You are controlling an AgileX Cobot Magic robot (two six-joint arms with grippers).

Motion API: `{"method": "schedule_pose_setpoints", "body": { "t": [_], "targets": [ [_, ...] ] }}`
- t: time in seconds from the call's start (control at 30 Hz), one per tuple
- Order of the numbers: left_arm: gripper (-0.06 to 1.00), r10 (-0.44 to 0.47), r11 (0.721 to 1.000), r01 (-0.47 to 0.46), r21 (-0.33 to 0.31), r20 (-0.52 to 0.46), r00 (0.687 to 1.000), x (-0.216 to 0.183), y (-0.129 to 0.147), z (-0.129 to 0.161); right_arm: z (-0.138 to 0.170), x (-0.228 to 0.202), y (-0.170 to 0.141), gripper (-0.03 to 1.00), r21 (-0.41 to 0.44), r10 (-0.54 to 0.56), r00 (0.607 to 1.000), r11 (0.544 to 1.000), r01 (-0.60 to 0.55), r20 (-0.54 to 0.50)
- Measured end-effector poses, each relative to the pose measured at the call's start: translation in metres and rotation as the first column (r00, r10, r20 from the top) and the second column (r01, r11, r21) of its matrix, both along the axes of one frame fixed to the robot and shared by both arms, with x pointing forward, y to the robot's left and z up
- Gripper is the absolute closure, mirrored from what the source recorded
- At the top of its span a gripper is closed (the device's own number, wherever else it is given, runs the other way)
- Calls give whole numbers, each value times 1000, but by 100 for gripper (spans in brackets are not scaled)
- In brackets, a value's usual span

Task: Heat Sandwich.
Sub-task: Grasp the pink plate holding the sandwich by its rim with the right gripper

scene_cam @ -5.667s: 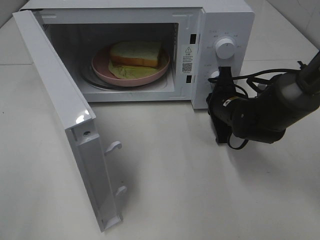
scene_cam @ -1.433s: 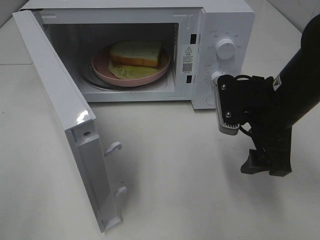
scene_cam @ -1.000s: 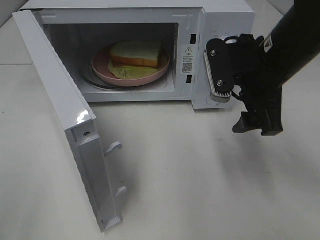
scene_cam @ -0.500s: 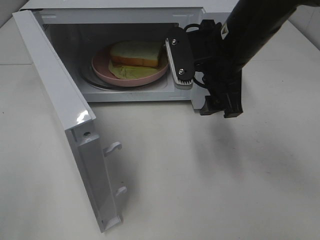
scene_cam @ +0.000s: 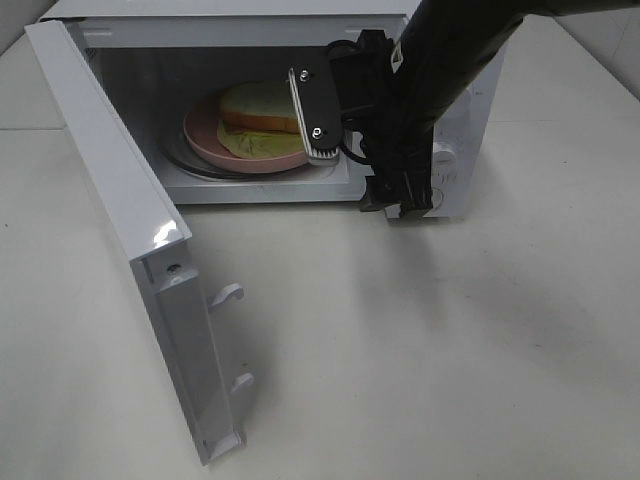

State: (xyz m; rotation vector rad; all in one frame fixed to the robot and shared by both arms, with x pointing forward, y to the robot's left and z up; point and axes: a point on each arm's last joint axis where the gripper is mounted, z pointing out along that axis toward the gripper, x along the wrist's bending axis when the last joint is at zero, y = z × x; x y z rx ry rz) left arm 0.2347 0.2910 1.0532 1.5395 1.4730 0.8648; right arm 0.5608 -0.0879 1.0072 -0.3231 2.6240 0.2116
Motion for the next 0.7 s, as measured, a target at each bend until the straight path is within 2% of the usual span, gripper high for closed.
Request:
{"method": "schedule_pose_setpoints", "body": {
  "t": [0.23, 0.7],
  "targets": [
    [-3, 0, 1000, 0, 0, 0, 1000, 0, 0, 0, -2, 13, 13, 12, 30, 13, 999, 999, -14, 40],
    [-3, 0, 1000, 0, 0, 0, 1000, 0, 0, 0, -33, 44, 36, 14, 39, 2, 1000, 999, -3, 26]
  ]
}}
